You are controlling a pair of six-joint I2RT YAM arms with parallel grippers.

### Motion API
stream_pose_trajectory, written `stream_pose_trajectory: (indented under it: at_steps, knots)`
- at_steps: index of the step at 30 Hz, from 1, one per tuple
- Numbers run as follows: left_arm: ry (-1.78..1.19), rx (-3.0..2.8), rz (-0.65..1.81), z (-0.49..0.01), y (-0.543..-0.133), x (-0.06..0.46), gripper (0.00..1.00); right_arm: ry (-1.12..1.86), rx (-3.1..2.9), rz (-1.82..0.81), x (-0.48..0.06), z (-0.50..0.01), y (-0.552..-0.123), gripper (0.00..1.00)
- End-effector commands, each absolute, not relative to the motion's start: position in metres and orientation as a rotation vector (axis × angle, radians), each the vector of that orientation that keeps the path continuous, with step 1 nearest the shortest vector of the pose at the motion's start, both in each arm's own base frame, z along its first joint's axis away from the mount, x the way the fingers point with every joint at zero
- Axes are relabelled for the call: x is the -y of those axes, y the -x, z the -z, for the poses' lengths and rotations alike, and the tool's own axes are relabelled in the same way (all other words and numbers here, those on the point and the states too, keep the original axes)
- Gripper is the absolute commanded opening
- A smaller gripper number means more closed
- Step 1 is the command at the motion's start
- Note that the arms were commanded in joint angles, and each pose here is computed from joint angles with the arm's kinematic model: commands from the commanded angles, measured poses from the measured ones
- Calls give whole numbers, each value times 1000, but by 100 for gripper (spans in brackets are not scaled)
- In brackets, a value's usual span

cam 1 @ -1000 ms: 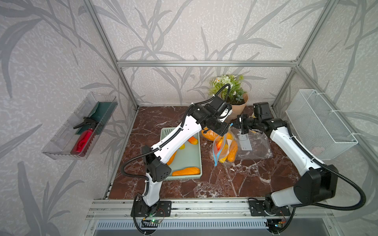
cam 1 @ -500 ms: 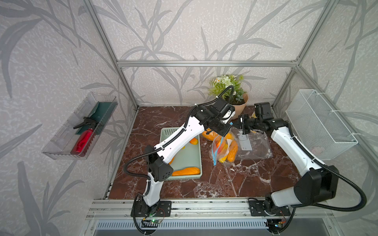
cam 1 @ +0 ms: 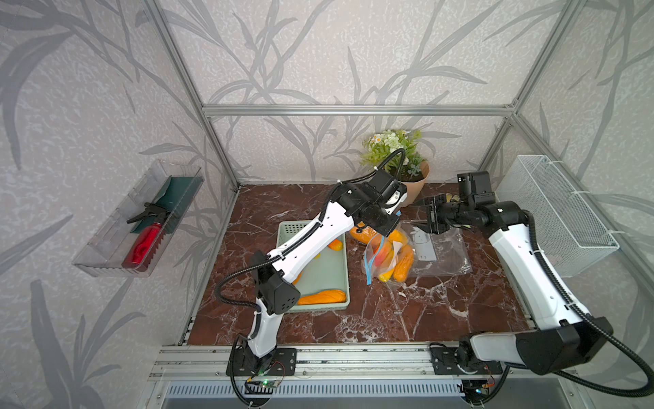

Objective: Place the mango in a zip-top bag and seal the zipper
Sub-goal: Adjust the zipper food storage bag at the center of the board.

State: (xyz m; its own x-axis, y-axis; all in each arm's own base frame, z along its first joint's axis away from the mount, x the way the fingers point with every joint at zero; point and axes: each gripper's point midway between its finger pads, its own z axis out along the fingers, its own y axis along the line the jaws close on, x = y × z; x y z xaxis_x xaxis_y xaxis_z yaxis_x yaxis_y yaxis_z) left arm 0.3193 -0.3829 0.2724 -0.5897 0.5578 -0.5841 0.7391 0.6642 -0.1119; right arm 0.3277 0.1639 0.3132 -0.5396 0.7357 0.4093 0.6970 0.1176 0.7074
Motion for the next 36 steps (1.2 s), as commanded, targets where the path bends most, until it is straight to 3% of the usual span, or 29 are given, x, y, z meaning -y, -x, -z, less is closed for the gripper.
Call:
stream_pose_trajectory:
  at_steps: [1,13,23,36]
  knots:
    - [-1078,-2307,460,-282,-313,386,0,-1532,-2330,-1448,-166,-316,-324,55]
    - [-1149,-2132,379,-296,-309,398,0,-1520,-2411,-1488,-183,-311,-327,55]
    - [-1212,-2095,379,-295,-300,404,0,-1517,-2412,-1496,-185,-303,-335,50]
    - [-1225,-2090,355,-292,-299,403,0,-1519,-2410,-1475,-182,-303,-334,12]
